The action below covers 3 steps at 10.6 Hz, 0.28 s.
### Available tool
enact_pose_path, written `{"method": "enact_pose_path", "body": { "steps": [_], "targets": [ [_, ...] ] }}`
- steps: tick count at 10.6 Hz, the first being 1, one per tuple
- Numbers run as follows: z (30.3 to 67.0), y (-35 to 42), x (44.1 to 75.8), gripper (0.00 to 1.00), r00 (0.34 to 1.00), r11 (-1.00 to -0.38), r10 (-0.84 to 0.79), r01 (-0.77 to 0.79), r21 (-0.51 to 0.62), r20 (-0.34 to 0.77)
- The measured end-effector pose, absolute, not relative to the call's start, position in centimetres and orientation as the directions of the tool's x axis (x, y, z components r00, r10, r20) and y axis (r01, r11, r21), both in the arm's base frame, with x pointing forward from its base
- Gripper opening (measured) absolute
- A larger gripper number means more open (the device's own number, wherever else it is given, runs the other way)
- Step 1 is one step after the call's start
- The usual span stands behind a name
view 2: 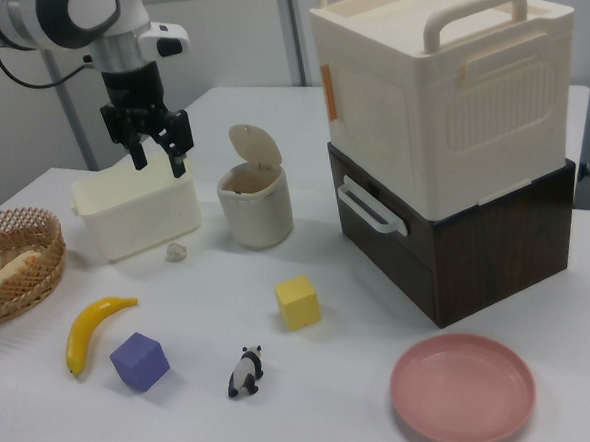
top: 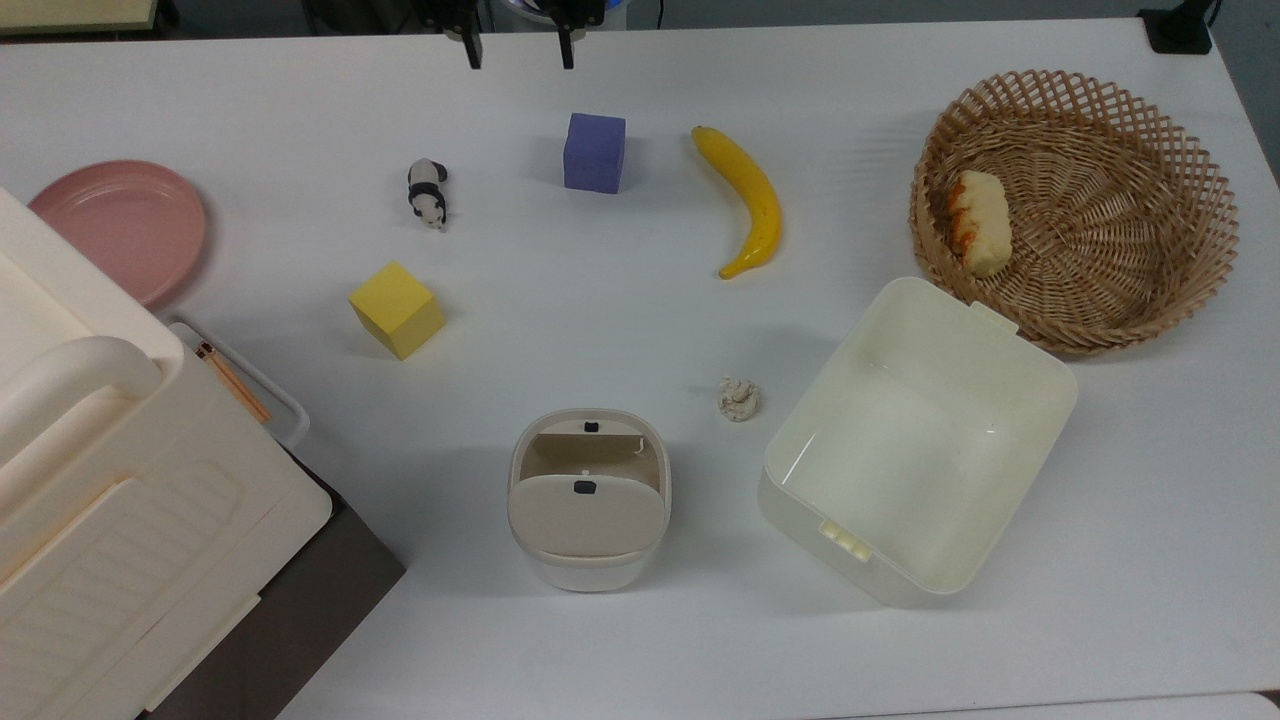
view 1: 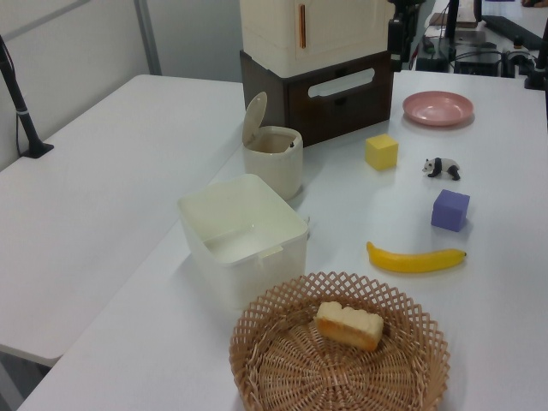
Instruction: Open the trash can
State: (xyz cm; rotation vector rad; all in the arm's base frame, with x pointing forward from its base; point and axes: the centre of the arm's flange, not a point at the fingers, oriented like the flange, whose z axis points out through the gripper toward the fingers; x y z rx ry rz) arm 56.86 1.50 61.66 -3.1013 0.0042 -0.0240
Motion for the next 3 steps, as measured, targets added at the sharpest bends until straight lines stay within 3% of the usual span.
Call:
{"method": "enact_pose_path", "body": {
  "steps": [2,3],
  "targets": [
    [61.0,0.2,57.0,1.00,1.000,-0.999,-0.025,-0.025,-0.039,0.003],
    [61.0,-0.6,57.1,1.00,0.999,-0.999,-0.039,-0.039,-0.038,0.003]
  ]
}}
